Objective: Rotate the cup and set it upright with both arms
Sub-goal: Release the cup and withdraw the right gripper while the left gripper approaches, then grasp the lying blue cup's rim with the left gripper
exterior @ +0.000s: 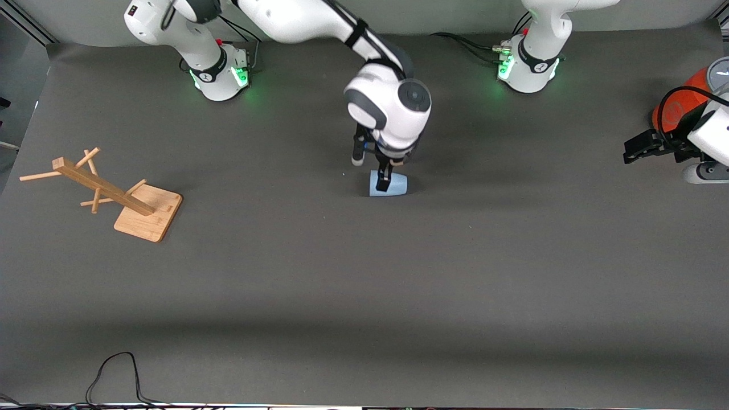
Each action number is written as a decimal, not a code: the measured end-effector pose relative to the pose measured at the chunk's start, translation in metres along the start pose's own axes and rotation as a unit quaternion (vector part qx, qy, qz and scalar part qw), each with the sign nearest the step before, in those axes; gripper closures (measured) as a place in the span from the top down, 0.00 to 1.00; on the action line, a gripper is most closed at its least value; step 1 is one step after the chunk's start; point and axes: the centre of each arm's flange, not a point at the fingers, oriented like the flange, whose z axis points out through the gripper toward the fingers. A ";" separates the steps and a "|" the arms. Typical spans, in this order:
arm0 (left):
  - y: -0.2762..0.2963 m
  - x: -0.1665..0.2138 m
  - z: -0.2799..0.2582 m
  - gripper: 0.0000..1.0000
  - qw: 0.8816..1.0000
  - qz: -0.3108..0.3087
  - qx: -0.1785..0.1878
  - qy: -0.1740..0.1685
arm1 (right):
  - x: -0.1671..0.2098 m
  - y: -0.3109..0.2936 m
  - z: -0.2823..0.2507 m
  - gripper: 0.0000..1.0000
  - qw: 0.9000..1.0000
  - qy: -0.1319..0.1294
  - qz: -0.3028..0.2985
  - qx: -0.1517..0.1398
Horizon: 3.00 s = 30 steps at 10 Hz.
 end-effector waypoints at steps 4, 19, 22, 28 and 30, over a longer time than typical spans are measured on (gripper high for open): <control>0.034 0.010 0.010 1.00 1.000 0.006 0.001 0.005 | 0.117 -0.059 -0.120 1.00 0.995 0.006 -0.088 -0.045; 0.531 -0.068 0.228 1.00 0.979 -0.100 0.175 0.019 | 0.605 -0.250 -0.138 1.00 0.711 -0.070 -0.699 0.032; 0.576 -0.105 0.302 1.00 0.969 -0.088 0.226 0.040 | 0.609 -0.247 -0.139 1.00 0.680 -0.062 -0.729 0.042; 0.611 -0.125 0.354 1.00 0.963 -0.077 0.241 0.092 | 0.606 -0.246 -0.142 1.00 0.658 -0.068 -0.747 0.060; 0.609 -0.116 0.360 0.98 0.960 -0.078 0.247 0.106 | 0.606 -0.246 -0.142 1.00 0.657 -0.069 -0.748 0.061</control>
